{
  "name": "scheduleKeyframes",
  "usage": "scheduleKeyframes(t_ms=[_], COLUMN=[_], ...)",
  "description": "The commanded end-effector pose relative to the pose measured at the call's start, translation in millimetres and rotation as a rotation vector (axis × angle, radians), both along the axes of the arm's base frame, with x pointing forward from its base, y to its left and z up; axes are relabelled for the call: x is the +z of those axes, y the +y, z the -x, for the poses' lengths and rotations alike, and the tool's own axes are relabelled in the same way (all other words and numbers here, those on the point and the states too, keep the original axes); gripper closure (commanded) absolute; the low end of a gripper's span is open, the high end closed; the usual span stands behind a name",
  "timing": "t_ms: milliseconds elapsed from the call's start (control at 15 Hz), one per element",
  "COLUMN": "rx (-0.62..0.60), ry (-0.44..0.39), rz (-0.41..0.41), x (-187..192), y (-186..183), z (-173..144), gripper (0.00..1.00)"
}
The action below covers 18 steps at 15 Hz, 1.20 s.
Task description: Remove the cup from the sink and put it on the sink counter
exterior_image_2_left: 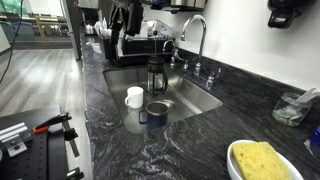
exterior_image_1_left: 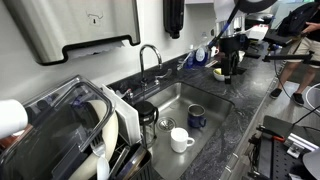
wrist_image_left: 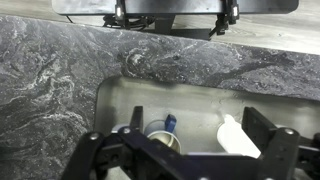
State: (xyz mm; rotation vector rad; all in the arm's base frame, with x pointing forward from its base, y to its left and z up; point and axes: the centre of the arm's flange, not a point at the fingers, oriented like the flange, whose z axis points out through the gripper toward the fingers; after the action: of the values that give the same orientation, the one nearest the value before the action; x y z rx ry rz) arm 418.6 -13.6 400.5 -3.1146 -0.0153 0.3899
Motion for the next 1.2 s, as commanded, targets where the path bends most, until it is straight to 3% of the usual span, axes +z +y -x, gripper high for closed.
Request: scheduleKeyframes(t_ms=[0,200,600,1133], rx=[0.0,-0.009,-0.141,-0.31], ry=[0.0,-0.008,-0.089,-0.342], rz=[0.0,-0.002,0.006,-0.014], x=[0.0,-1.5,-21.6,-88.5], y=[0.0,2.4,2.8,10.4], z=[0.0,-0.6,-4.5,3.6], gripper=[0.0,0.0,0.0,0.0])
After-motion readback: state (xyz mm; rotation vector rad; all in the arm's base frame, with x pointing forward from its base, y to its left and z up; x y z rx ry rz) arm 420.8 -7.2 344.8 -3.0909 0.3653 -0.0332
